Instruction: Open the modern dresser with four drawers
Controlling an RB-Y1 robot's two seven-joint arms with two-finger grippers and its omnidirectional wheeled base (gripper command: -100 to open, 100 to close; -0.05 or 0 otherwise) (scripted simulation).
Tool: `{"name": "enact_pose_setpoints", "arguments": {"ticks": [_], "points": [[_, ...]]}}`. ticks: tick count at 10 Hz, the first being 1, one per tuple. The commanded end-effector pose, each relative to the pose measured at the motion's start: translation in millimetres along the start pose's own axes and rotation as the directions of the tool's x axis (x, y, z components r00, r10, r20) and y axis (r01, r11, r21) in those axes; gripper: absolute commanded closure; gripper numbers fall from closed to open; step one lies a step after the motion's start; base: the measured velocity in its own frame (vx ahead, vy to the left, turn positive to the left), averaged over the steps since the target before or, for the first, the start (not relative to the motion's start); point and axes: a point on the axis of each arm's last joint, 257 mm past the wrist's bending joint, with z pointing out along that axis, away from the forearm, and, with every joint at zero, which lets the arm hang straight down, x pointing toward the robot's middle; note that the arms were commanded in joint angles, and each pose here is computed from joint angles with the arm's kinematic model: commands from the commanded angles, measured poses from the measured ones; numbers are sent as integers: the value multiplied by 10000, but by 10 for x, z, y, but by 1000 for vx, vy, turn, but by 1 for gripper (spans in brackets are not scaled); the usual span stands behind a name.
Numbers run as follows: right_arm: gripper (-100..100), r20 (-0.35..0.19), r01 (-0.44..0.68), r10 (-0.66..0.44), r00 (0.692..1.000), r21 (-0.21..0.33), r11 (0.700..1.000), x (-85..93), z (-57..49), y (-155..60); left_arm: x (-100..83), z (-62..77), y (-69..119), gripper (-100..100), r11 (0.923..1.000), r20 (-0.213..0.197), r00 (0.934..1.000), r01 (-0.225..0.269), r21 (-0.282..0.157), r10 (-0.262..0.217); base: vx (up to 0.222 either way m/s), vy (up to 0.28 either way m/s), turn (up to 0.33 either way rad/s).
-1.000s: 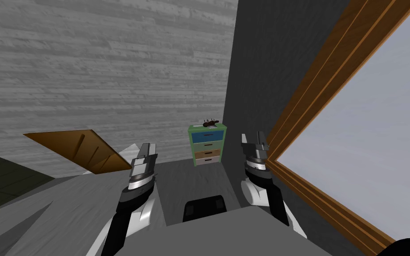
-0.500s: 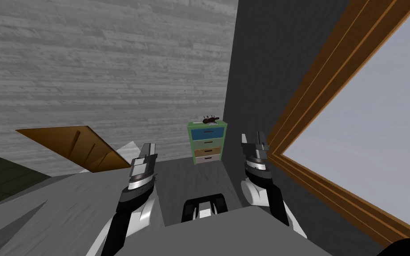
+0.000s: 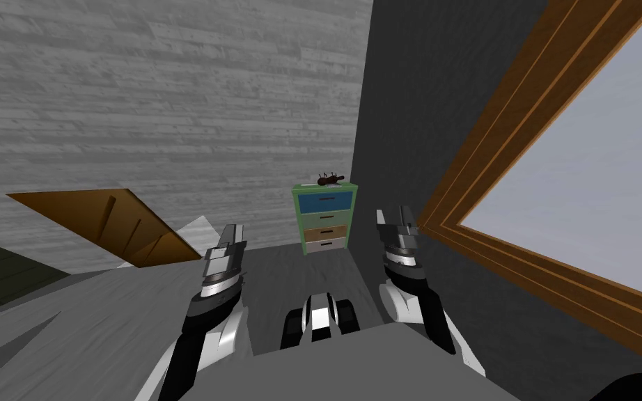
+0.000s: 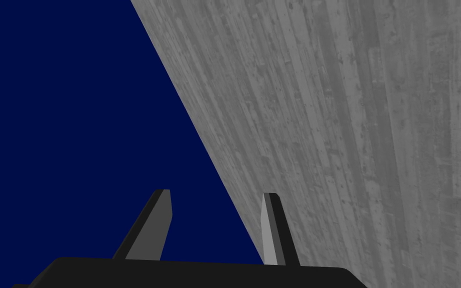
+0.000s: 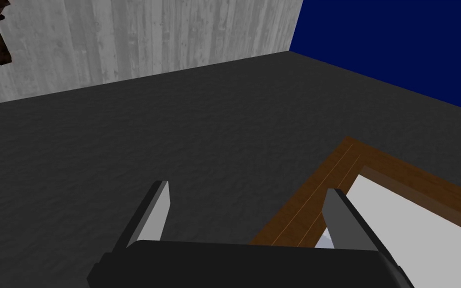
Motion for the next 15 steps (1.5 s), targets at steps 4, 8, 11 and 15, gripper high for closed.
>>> {"name": "enact_pose_setpoints", "arguments": {"ticks": [4, 8, 11, 15], "points": [[-100, -1791, 2490, -2382, 9546, 400, 9677, 241, -64, -195, 0, 0, 0, 0, 10000, 0, 10000, 0, -1, 0, 74, 67, -11], [-100, -2727, 4367, -4101, 8703, 422, 8986, 312, -135, -366, 0, 0, 0, 0, 10000, 0, 10000, 0, -1, 0, 84, 68, -14], [-100, -3147, 5199, -4857, 8155, 296, 8537, 350, -173, -442, 0, 0, 0, 0, 10000, 0, 10000, 0, -1, 0, 75, 63, -13], [-100, -3773, 6552, -6051, 7011, 60, 7554, 362, -245, -593, 0, 0, 0, 0, 10000, 0, 10000, 0, -1, 0, 66, 54, -12]]}}
